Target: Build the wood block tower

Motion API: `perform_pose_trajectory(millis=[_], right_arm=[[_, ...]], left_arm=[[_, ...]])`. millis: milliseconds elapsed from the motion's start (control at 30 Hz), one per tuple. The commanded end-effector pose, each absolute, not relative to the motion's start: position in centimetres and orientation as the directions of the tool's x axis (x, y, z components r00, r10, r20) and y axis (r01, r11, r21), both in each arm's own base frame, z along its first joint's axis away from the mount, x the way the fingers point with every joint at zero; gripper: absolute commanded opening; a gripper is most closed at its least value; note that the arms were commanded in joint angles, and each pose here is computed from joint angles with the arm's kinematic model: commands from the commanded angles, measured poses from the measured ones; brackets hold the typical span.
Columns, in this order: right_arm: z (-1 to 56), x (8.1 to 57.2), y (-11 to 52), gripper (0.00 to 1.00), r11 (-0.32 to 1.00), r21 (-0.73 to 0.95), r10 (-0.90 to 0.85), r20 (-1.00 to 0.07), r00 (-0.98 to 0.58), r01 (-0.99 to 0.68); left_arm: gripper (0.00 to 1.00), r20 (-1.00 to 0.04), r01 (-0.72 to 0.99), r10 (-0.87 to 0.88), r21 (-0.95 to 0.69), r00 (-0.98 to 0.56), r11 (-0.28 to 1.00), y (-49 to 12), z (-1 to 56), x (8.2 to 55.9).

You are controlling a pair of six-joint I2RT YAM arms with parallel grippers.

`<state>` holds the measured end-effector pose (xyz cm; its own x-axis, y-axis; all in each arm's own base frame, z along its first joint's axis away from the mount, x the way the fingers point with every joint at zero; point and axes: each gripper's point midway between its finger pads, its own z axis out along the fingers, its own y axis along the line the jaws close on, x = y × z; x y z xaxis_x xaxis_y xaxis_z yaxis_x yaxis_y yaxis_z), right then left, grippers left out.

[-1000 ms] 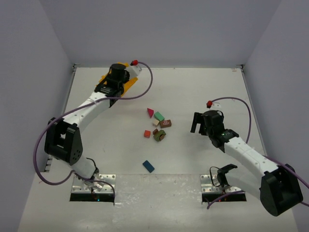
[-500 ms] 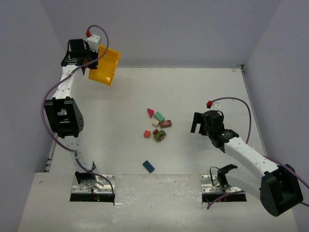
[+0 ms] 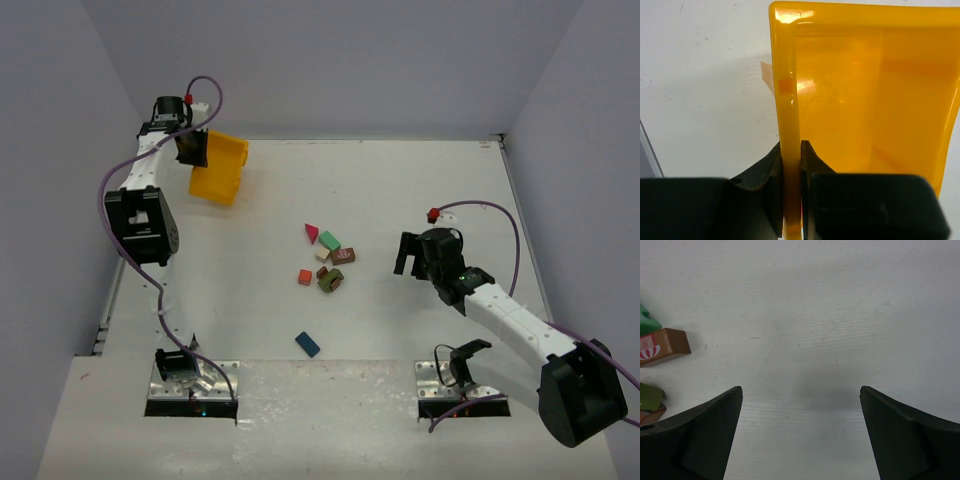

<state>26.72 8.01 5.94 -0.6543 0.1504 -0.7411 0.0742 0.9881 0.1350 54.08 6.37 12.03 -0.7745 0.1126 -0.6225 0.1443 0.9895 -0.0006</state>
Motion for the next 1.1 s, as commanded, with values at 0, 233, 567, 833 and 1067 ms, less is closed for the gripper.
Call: perform_pose_trajectory(millis=[0, 233, 567, 833, 1067], right_arm=[[7.8, 28.0, 8.2, 0.99, 0.985, 0.154, 0.172, -0.776, -0.607, 0.083], [8.0, 27.9, 8.1, 0.99, 0.984, 0.157, 0.174, -0.783, -0.598, 0.081], [8.2, 28.0, 8.8, 0.99, 0.984, 0.175, 0.167, -0.786, -0.596, 0.046], [9.1, 27.9, 10.2, 0.99, 0.972, 0.230, 0.168, -0.808, -0.565, -0.040], [9.1, 27.8, 10.9, 0.99, 0.964, 0.257, 0.173, -0.800, -0.575, -0.066]], left_arm=[[0.00, -0.605, 0.104, 0.104, 0.035, -0.790, 0.994, 7.7, 10.6, 54.5], [0.36, -0.558, 0.102, 0.116, 0.056, -0.822, 0.993, 8.2, 8.9, 53.8], [0.97, -0.709, 0.057, 0.100, 0.084, -0.698, 0.995, 8.1, 19.2, 54.0], [1.00, -0.959, 0.106, -0.079, -0.111, -0.273, 0.988, -1.1, 42.0, 50.7], [1.00, -0.926, 0.193, -0.376, -0.366, 0.019, 0.911, -10.2, 45.1, 40.8]])
